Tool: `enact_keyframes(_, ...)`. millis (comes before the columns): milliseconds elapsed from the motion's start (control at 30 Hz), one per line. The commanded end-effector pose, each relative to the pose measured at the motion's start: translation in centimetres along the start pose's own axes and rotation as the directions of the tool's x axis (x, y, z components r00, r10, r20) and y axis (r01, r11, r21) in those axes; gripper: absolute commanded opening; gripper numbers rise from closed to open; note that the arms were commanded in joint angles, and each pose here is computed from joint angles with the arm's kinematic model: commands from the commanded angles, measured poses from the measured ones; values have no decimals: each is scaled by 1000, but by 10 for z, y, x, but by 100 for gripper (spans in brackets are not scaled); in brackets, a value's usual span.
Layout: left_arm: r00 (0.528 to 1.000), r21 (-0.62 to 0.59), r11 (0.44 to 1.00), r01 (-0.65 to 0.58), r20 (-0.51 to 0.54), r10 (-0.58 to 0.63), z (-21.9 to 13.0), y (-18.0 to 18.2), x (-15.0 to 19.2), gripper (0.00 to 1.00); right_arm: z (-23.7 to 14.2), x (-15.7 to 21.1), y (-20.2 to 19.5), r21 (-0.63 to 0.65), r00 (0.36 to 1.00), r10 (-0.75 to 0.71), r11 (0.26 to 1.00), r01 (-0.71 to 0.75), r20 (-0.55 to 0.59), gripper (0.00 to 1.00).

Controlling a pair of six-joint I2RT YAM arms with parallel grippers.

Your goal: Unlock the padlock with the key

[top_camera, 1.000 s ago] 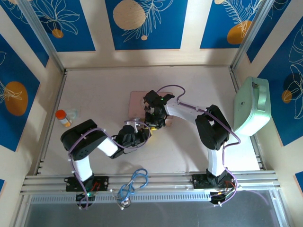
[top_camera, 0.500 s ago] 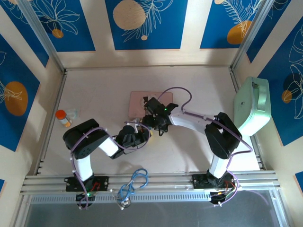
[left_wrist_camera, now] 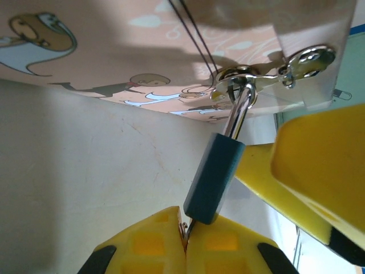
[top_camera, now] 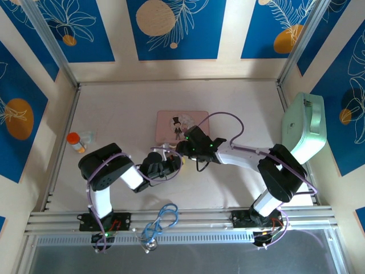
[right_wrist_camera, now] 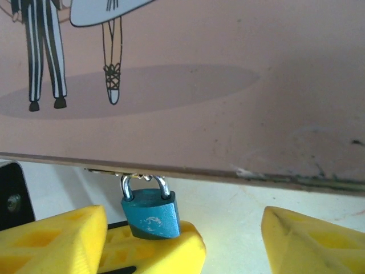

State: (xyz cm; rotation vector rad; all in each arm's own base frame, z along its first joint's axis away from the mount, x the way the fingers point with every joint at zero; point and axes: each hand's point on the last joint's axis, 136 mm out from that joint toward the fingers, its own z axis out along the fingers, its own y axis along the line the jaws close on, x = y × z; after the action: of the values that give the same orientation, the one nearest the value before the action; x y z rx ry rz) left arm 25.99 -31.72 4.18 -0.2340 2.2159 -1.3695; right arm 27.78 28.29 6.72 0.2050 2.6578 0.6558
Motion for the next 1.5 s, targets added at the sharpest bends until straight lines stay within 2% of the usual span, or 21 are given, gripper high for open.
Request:
enact_keyframes(0, 1000, 67, 998, 5, 22, -7, -1, -12, -4, 0, -5, -2, 23, -106, 1000, -21, 994, 22, 11, 68)
enact_keyframes(300, 1000, 80, 997, 1, 22, -3, 0, -15, -4, 0, 7, -1, 17, -75, 1000, -15, 997, 14, -8, 56)
enact_keyframes(600, 1000, 91, 996, 1, 24, -4, 0, -17, -5, 0, 14, 7, 11, -33, 1000, -17, 999, 17, -8, 56)
enact_keyframes(700, 1000, 92, 996, 2, 23, -4, 0, -17, -5, 0, 16, 7, 12, -30, 1000, -15, 999, 15, -1, 54)
enact_keyframes(867, 1000, 94, 996, 0, 24, -2, 0, -18, -5, 0, 19, 11, 16, -33, 1000, -19, 999, 19, -13, 47)
enact_keyframes(1067, 1000, 96, 995, -2, 23, -1, 0, -18, -5, 0, 19, 14, 17, -15, 999, -29, 999, 28, -17, 34)
enact_keyframes(1300, 1000, 98, 995, -1, 20, -1, 1, -18, -4, 0, 21, 15, 16, -5, 999, -29, 1000, 29, -27, 31)
enact_keyframes(1467, 1000, 87, 996, -1, 23, -2, 0, -17, -5, 0, 22, 17, 14, 16, 999, -32, 999, 33, -38, 18)
